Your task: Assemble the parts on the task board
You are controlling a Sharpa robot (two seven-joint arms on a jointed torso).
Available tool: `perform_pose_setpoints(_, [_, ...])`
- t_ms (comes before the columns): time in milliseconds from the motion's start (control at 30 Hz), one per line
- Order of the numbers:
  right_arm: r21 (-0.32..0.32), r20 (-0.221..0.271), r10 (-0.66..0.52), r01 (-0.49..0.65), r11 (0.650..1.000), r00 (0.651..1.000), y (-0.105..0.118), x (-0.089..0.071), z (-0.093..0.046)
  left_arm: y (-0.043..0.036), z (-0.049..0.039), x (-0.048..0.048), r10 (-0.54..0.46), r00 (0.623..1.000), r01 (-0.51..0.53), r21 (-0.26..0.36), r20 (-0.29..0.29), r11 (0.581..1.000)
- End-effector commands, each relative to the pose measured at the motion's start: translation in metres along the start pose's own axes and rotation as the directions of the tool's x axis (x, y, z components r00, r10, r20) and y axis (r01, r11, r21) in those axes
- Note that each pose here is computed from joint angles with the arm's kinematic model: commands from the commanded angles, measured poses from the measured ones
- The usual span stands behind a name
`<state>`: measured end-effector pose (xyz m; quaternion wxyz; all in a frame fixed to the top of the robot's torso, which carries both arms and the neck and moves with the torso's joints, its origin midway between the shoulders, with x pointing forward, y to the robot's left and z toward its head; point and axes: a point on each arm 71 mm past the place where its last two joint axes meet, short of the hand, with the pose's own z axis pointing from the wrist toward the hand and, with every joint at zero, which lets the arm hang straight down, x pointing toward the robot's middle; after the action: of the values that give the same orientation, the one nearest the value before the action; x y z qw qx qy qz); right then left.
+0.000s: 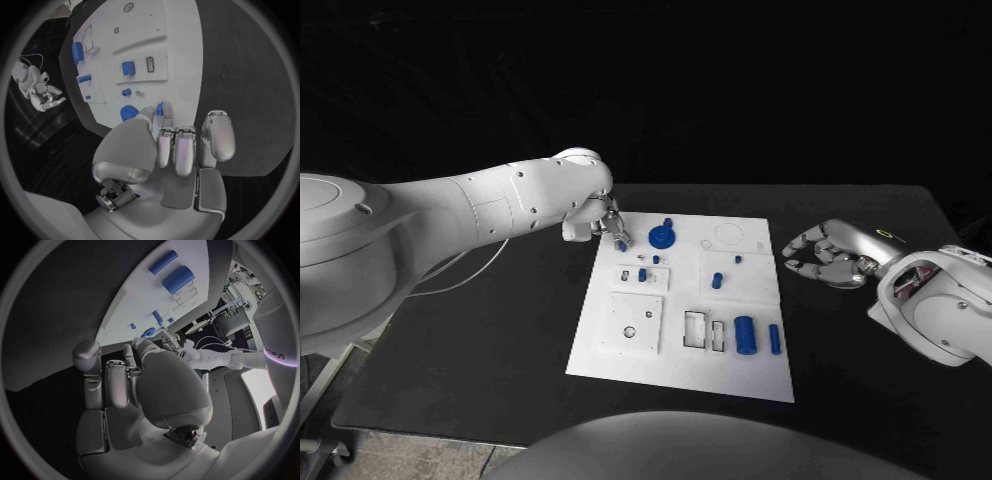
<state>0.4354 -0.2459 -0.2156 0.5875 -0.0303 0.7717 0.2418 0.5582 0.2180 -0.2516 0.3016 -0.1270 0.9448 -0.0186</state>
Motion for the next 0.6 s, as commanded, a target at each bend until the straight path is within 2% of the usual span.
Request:
perform_pose_setpoints(33, [0.005,-0.01,0.0,0.0,1.0,1.0,-0.001,0.0008,0.0001,-0.002,-0.0001,0.0015,-0.005,1.0,0.005,0.019,-0.012,1.0])
perform_pose_setpoints(333, [0.008,-0.013,0.0,0.0,1.0,1.0,-0.002,0.0011,0.0007,0.0015,-0.0015,0.0031,-0.012,1.0,0.012,0.022,-0.009,1.0])
perform_pose_setpoints(600, [0.009,-0.017,0.002,-0.001,1.0,1.0,-0.0022,0.0019,0.0012,0.0024,-0.0058,0.009,-0.008,1.0,0.008,0.032,-0.013,0.999])
